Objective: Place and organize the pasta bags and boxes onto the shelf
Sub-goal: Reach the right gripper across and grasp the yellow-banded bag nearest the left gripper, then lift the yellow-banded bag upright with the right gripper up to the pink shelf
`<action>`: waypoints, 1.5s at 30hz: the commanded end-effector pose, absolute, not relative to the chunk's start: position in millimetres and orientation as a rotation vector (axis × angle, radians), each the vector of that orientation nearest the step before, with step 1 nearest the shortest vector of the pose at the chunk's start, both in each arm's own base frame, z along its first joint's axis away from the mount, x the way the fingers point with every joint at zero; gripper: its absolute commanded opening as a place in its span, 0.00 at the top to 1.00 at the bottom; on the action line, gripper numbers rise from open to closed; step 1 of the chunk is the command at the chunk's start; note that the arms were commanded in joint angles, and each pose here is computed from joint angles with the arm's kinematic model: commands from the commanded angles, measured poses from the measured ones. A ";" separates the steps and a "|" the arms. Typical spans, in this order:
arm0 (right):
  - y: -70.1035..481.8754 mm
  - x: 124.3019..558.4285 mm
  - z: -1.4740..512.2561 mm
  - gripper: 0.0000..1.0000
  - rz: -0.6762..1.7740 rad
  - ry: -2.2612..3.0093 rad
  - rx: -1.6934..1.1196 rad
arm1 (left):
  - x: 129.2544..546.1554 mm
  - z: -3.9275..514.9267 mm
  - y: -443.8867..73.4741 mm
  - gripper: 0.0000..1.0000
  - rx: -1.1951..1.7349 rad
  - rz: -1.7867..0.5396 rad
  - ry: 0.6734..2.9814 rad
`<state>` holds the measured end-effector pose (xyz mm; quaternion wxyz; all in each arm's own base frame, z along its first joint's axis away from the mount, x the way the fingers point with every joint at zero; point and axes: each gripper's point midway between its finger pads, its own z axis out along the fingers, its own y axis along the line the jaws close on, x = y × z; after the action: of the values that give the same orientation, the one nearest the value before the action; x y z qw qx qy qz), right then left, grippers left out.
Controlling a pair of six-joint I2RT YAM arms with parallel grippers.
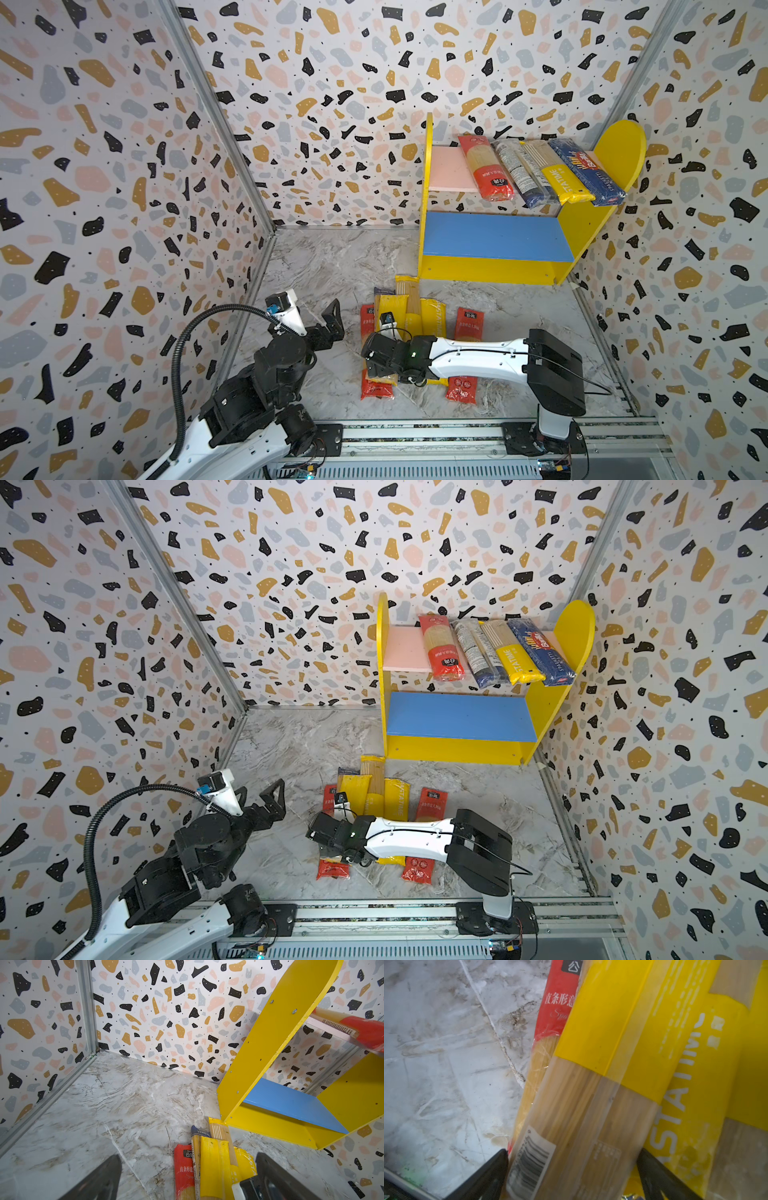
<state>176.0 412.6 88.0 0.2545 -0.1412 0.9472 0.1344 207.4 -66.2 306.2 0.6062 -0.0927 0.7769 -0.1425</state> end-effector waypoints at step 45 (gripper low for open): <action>316.2 189.4 181.4 0.76 0.945 2.360 -0.391 | 226.2 316.0 -83.6 0.00 -0.204 -0.277 1.818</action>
<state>178.9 302.5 122.9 0.2120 -0.1280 0.9281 0.2779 221.4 -76.5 295.7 0.5863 -0.0720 0.8020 -0.0880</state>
